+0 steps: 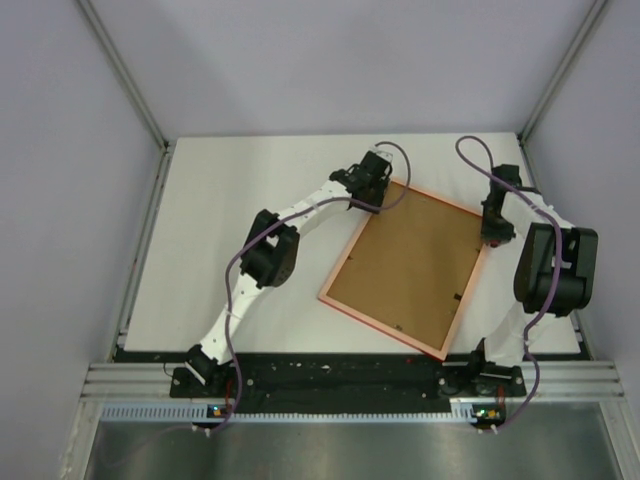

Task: Take the photo out of the frame
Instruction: Adjust the photo frame at the center of the board.

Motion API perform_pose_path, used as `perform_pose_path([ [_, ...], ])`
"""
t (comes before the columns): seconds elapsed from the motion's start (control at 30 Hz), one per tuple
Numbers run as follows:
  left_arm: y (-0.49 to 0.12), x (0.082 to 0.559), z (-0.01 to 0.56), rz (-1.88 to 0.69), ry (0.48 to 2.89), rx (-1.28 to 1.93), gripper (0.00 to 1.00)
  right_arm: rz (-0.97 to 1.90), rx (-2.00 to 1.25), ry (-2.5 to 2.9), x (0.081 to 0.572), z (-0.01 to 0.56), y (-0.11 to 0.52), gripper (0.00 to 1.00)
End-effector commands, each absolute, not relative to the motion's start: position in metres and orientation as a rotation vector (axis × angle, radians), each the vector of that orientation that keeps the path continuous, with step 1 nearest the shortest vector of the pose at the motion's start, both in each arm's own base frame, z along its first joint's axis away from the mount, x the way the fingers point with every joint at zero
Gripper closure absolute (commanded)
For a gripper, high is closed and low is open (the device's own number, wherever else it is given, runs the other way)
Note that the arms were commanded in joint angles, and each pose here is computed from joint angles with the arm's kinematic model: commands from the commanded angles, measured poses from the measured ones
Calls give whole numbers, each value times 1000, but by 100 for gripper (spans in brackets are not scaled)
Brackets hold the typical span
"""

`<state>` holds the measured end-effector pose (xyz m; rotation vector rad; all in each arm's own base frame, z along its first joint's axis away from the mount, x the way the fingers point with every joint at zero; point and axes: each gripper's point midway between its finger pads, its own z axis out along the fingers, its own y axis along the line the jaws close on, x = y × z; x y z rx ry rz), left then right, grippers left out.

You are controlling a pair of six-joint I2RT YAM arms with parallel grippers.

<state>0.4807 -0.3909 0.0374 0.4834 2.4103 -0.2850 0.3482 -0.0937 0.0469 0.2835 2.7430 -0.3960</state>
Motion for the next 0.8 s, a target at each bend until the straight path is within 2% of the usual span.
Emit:
perform_pose_path([
  [0.0,-370,456,15,-209,2510,523,60,-250,236,2639,368,79,-75,100],
  [0.07,-366,458,27,-223,2505,504,60,-177,211,2606,374,93,-66,100],
  [0.13,-362,460,42,-234,2494,481,56,-124,142,2579,376,110,-58,100],
  [0.3,-364,460,85,-327,2454,458,29,-19,16,2531,370,146,-36,100],
  [0.5,-363,454,145,-464,2390,469,13,140,-236,2568,346,150,13,100],
  [0.63,-342,436,172,-497,2361,513,12,262,-361,2588,335,148,43,100],
  [0.77,-319,412,164,-468,2380,570,12,239,-349,2596,337,150,40,100],
])
